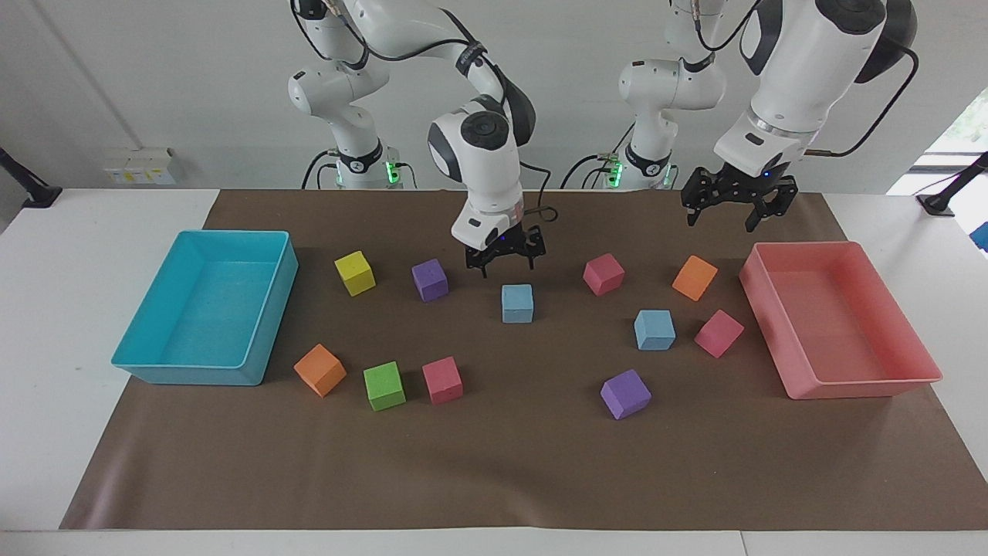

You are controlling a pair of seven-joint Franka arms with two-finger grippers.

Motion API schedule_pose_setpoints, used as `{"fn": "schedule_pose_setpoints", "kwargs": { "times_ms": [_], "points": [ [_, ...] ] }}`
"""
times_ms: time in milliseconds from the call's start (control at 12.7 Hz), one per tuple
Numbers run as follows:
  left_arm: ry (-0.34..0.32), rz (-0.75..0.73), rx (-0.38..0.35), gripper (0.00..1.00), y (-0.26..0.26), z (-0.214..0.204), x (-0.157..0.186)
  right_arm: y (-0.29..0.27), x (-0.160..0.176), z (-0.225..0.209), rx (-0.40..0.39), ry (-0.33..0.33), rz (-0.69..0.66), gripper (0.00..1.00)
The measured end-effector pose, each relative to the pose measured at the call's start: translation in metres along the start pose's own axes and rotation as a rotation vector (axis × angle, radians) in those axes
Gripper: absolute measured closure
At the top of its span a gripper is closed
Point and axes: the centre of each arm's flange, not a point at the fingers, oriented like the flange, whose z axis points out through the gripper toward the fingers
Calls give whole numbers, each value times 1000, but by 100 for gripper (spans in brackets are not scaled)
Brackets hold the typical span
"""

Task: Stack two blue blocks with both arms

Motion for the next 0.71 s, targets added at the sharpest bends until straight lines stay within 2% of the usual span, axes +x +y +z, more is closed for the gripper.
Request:
{"fn": "schedule_pose_setpoints", "kwargs": {
  "times_ms": [158,316,474,632,711],
  "points": [
    [-4,-1,0,0,0,19,2,33,2,-32,18,-5,56,0],
    [3,-2,0,0,-1,53,4,50,5,-39,112,-27,83,0],
    [-1,0,-1,0,0,77,3,68,15,-28,241,-30,69,0],
    [15,1,-1,0,1,95,5,80,25,-6,319,-30,54,0],
    [24,2,-1,0,2,105,7,84,29,8,358,-39,42,4]
  ]
}}
